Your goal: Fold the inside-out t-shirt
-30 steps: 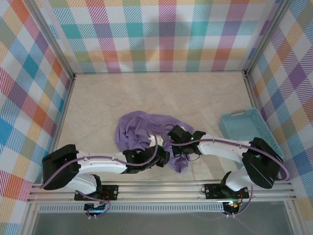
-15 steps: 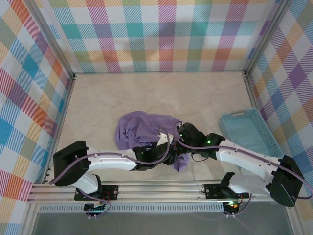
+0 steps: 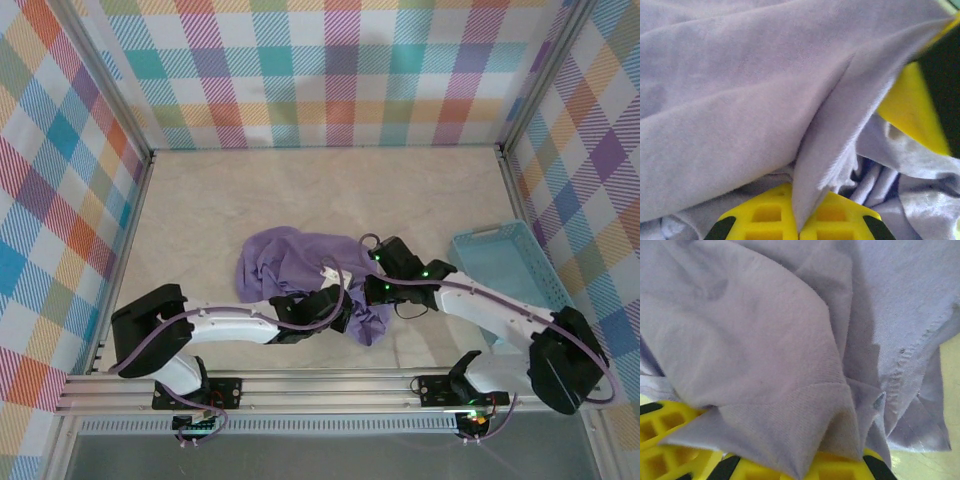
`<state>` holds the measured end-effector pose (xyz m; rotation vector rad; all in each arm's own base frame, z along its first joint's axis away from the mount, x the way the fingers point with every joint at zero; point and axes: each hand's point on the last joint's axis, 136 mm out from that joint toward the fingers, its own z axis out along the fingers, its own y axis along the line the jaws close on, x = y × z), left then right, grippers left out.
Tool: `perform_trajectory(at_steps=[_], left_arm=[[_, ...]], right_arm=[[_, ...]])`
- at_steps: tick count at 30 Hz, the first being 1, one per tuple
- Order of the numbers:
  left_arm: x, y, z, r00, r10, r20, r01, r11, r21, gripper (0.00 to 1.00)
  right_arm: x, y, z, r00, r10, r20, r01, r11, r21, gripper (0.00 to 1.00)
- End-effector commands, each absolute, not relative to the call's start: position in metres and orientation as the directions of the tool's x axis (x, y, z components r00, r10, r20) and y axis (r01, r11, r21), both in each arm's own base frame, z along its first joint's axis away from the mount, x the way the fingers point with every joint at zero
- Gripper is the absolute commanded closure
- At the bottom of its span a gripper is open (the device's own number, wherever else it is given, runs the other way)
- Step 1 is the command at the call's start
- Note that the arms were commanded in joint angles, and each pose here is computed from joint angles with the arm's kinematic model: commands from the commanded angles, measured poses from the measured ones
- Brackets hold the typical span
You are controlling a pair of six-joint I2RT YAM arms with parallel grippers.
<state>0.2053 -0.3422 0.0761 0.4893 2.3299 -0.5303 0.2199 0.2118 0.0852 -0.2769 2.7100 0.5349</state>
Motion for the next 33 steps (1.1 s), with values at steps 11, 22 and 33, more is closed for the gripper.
perform_trajectory(at_steps=[11,22,33], left_arm=[[0.208,-0.355,0.082,-0.753,0.143,-0.642,0.504,0.752,-0.425,1.00],[0.220,-0.356,0.087,-0.770,0.096,-0.631,0.475,0.747,-0.466,1.00],[0.218,-0.352,0.091,-0.770,0.098,-0.630,0.479,0.741,-0.471,1.00]], right_arm=[[0.255,0.193,0.104,-0.855,-0.162,-0.493,-0.316,0.917,0.246,0.72],[0.193,0.199,0.095,-0.852,-0.260,-0.456,-0.407,0.875,0.262,0.55],[0.201,0.186,0.063,-0.883,-0.241,-0.403,-0.313,0.942,0.122,0.81]])
